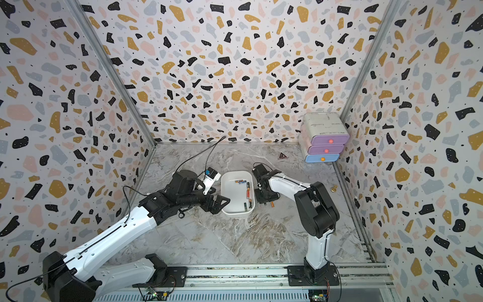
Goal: Take the batteries out of the storage box
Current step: Place the battery at the center of the board, then pick up the battery from the storage box.
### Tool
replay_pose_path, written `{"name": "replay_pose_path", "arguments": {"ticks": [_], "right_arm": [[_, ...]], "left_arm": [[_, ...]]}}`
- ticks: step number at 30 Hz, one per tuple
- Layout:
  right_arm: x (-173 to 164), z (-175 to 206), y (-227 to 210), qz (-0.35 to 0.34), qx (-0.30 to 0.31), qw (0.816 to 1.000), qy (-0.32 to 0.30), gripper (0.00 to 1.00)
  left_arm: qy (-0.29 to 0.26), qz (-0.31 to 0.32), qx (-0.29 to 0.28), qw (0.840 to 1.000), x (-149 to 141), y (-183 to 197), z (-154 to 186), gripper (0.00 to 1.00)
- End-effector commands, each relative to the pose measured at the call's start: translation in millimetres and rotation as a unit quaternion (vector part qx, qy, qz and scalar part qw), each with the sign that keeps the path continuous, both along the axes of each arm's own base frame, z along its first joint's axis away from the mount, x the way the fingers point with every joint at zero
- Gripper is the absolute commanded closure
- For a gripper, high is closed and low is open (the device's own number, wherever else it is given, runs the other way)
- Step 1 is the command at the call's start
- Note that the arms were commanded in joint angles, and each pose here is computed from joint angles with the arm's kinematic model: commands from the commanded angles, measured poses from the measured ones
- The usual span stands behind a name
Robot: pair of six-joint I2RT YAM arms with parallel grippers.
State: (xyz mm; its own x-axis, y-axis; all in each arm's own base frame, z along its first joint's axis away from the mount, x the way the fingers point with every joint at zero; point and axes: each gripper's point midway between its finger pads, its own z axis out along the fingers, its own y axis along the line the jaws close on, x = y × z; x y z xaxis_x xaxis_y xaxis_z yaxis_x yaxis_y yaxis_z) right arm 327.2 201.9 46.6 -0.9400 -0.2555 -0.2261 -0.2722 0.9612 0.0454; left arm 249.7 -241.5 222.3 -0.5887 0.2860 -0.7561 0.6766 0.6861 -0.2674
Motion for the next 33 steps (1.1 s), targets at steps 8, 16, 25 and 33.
{"name": "replay_pose_path", "arguments": {"ticks": [8, 16, 25, 33], "right_arm": [[-8.3, 150.1, -20.1, 0.022, 0.073, 0.975, -0.207, 0.55], [-30.7, 138.1, -58.2, -0.012, 0.055, 0.961, -0.269, 0.50], [-46.2, 136.4, -72.3, -0.021, 0.054, 0.957, -0.284, 0.50], [-48.2, 147.7, -73.0, -0.006, 0.056, 0.952, -0.302, 0.49]], "left_arm": [[0.147, 0.117, 0.087, 0.978, 58.4, 7.1, -41.7, 0.23], [0.186, 0.135, 0.159, 0.960, 99.5, -27.8, -67.3, 0.37], [0.242, 0.139, 0.192, 0.941, 114.7, -68.8, -118.2, 0.41], [0.262, 0.133, 0.191, 0.937, 122.4, -84.8, -147.2, 0.41]]}}
